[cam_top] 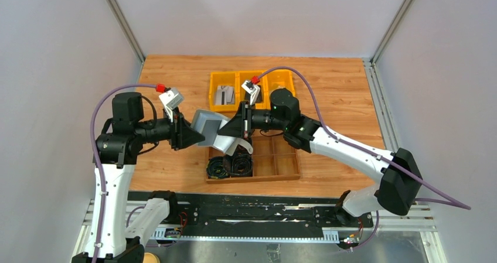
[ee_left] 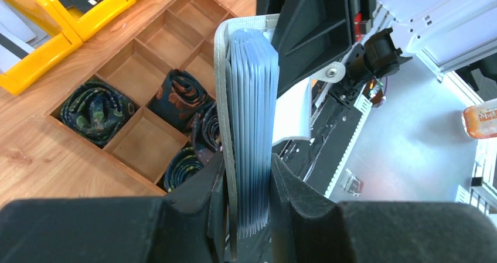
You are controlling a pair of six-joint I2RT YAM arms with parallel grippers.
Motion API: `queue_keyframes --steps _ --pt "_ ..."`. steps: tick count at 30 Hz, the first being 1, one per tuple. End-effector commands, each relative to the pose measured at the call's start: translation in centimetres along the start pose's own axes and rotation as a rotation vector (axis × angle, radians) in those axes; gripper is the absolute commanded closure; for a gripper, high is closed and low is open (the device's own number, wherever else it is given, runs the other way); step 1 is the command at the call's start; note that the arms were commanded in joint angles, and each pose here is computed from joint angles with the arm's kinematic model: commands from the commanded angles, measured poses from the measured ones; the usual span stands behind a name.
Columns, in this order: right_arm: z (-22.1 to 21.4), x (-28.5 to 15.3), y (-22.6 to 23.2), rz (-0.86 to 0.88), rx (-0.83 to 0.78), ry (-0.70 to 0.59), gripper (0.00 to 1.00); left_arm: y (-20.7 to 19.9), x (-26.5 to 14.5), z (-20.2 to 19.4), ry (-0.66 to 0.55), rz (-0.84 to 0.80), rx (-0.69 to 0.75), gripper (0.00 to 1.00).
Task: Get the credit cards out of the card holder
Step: Remove the credit card from the card holder.
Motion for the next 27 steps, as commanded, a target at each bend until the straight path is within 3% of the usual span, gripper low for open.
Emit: queue_keyframes --steps 1,3,8,12,23,25,27 --pt "0.7 0.4 0.0 -0.016 0.007 -0.053 0.89 -1.1 0.0 0.3 -0.022 -0.07 0.015 0.77" --pt "0.5 0.4 0.0 -0.012 0.005 -0.047 0.93 -1.2 0.0 0.3 -0.023 -0.076 0.016 0.72" --pt "0.1 0.1 0.0 -0.012 0.0 -0.041 1.0 -1.5 0.0 0.3 -0.025 -0.101 0.011 0.45" --pt "-0.1 -0.2 0.1 -0.008 -0.002 -0.04 1.0 -1.5 0.0 0.3 -0.025 -0.102 0.022 0.42" --pt "-0.1 -0.7 1.4 0.043 -0.009 -0.044 1.0 -0.2 0.1 0.1 -0.009 -0.035 0.021 0.49" --pt "0.0 -0.6 1.9 0.059 -0.01 -0.046 1.0 0.4 0.2 0.0 -0.002 0.0 0.013 0.42" --pt "0.0 -0.5 2.4 0.064 -0.012 -0.042 1.0 0.5 0.2 -0.1 0.001 0.011 -0.006 0.26"
Point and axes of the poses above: each gripper's point midway between its finger pads, its own x axis out along the fingers, its own y axis along the line the jaws close on, z = x × y, the point moved 2 cm from there along -x, back along the fingers, and after that the axes turned 2 degrees about -x, right-handed, at the moved point
